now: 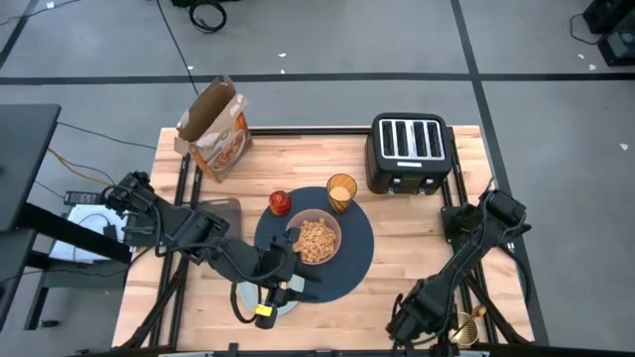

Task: Arrange a breakfast setting
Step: Put the gold spoon on the right of the orange bowl on the blue placemat

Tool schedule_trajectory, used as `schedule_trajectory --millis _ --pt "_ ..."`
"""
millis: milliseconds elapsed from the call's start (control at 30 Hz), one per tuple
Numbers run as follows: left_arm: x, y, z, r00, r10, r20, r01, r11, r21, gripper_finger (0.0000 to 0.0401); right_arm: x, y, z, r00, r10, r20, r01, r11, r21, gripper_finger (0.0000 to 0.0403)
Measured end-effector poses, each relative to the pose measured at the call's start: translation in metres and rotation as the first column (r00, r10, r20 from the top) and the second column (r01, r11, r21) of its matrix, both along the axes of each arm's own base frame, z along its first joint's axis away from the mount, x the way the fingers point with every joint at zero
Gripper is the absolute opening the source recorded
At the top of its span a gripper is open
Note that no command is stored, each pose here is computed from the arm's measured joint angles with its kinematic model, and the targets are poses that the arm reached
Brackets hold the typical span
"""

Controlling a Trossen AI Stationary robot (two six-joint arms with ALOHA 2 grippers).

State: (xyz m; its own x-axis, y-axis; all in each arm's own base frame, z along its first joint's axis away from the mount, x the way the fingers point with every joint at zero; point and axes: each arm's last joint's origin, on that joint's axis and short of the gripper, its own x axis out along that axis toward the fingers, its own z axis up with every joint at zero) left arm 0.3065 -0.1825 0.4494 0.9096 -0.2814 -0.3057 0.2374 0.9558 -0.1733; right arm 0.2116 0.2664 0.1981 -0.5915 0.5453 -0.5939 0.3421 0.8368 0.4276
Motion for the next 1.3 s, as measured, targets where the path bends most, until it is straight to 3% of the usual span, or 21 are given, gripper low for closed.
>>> schedule_trajectory --millis 167,367,733,1300 --pt "0.002 0.003 0.0 0.997 0.076 0.009 -0.076 0.997 0.001 0.0151 -0.014 0.0 -0.013 0.99 0.122 -0.071 -0.124 0.992 -0.014 0.0319" --pt "0.011 0.009 -0.002 0.993 0.119 0.009 -0.119 0.993 -0.024 0.0151 -0.027 -0.018 0.001 0.97 0.206 -0.13 -0.218 0.973 -0.082 0.0318" --pt "0.031 0.012 -0.011 0.984 0.175 0.015 -0.173 0.981 -0.091 0.0151 -0.026 -0.021 -0.008 0.924 0.382 -0.021 -0.382 0.921 -0.077 0.0318" --pt "0.045 -0.003 -0.026 0.981 0.192 -0.016 -0.192 0.964 -0.183 0.0151 -0.042 -0.029 -0.025 0.889 0.454 -0.052 -0.456 0.89 -0.016 0.0312"
